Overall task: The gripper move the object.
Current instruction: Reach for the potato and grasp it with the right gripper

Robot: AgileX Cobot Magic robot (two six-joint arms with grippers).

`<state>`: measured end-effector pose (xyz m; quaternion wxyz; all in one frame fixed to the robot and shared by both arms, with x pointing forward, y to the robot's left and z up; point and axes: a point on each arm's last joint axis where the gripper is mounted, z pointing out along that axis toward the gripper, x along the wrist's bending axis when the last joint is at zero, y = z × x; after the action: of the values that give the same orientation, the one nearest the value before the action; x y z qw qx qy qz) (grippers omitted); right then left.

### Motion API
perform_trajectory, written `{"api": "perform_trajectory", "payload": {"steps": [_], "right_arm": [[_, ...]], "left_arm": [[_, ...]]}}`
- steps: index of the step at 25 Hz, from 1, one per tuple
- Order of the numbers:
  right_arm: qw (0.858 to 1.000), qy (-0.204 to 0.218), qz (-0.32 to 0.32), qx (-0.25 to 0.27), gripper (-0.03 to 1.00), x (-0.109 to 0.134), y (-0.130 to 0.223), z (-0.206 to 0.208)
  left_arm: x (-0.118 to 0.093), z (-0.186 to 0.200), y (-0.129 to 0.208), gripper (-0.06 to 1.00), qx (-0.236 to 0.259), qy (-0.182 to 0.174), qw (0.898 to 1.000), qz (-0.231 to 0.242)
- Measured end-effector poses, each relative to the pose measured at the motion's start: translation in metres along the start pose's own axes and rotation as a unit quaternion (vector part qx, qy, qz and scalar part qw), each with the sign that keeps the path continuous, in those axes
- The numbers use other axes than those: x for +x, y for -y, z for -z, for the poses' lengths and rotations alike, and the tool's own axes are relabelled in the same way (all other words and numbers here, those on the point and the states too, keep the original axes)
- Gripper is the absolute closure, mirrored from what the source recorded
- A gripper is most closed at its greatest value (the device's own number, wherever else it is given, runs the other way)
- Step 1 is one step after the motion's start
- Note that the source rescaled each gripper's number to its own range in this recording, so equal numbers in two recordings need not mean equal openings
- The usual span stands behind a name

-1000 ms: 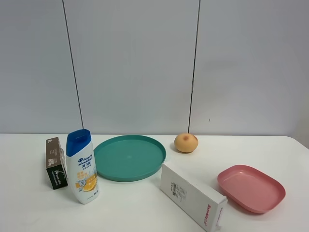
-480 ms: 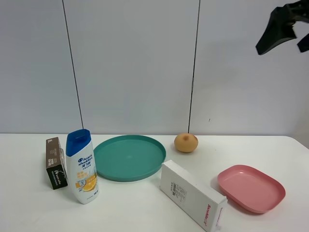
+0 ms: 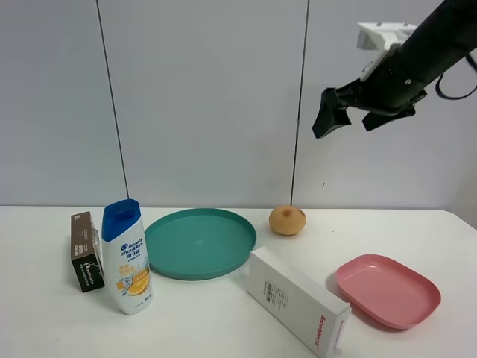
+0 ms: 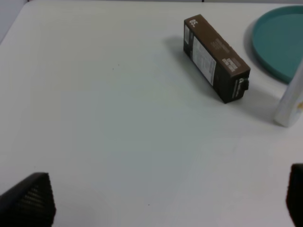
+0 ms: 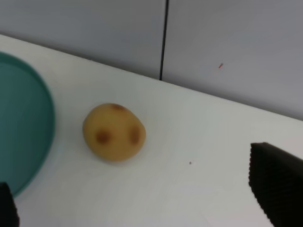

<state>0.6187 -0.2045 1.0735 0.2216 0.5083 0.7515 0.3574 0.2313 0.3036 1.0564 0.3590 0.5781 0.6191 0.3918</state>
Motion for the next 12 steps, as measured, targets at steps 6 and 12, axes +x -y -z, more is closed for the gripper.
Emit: {"api": "perform_trajectory", "payload": {"steps": [6,12], "right_arm": [[1.000,0.013,-0.008,0.021,-0.03,-0.008,0.020,-0.051],[0.999,0.024,-0.014,0.030,-0.03,-0.014,0.036,-0.083]], "left_arm": [[0.000,0.000,0.000,-0.06,0.000,0.000,1.000,0.000],[0.000,0.000,0.000,-0.06,0.000,0.000,1.000,0.000]]}}
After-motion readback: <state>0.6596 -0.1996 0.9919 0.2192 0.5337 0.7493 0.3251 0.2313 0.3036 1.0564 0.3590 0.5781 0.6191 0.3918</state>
